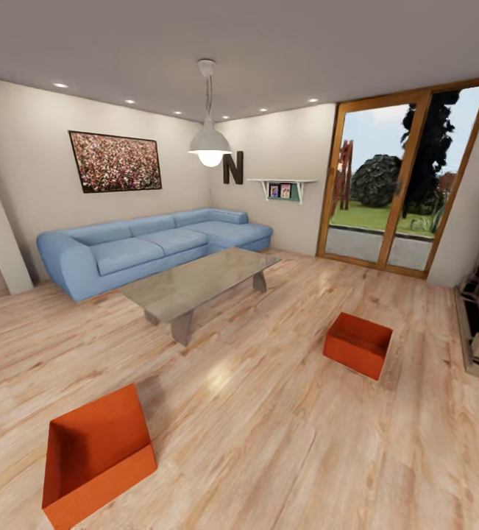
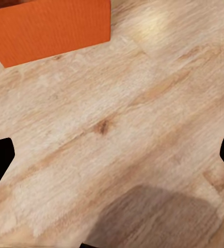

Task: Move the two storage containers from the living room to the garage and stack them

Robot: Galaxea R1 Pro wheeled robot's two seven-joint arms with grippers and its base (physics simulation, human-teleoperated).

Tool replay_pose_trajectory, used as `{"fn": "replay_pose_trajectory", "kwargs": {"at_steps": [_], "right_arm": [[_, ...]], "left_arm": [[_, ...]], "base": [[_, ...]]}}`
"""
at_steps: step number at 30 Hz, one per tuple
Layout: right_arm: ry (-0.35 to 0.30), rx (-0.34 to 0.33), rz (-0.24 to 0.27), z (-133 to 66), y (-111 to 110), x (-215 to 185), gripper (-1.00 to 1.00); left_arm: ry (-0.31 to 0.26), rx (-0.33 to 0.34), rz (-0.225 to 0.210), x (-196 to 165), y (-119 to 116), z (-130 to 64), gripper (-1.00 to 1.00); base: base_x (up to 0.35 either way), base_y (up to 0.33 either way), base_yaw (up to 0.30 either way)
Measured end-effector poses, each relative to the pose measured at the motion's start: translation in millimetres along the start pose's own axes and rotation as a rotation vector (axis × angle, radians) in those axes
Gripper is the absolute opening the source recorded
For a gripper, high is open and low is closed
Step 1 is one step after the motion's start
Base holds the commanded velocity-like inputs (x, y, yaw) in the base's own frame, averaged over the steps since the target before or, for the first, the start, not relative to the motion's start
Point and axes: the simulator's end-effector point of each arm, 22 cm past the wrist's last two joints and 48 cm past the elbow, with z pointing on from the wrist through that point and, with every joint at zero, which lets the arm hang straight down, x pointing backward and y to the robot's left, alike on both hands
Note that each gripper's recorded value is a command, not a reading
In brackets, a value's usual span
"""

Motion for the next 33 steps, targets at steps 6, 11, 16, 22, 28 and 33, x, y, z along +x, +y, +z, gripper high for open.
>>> {"fn": "replay_pose_trajectory", "kwargs": {"at_steps": [6, 11, 16, 22, 28, 33], "right_arm": [[0.000, 0.000, 0.000, 0.0, 0.0, 0.0, 1.00], [0.000, 0.000, 0.000, 0.0, 0.0, 0.0, 1.00], [0.001, 0.000, 0.000, 0.0, 0.0, 0.2, 1.00], [0.001, 0.000, 0.000, 0.0, 0.0, 0.1, 1.00], [0.000, 0.000, 0.000, 0.0, 0.0, 0.1, 1.00], [0.001, 0.000, 0.000, 0.0, 0.0, 0.1, 1.00]], "left_arm": [[0.000, 0.000, 0.000, 0.1, 0.1, 0.0, 1.00], [0.000, 0.000, 0.000, 0.1, 0.1, -0.1, 1.00], [0.001, 0.000, -0.002, 0.4, -0.7, -0.2, 1.00], [0.000, 0.000, -0.002, 0.2, -0.8, -0.2, 1.00], [0.000, -0.001, -0.002, 0.2, -0.6, -0.1, 1.00], [0.000, -0.002, -0.002, -0.2, 0.3, 0.1, 1.00]], "base": [[0.003, -0.002, 0.300], [0.000, 0.000, 0.300], [0.000, 0.000, 0.300], [0.000, 0.000, 0.300], [0.000, 0.000, 0.300], [0.000, 0.000, 0.300]]}}
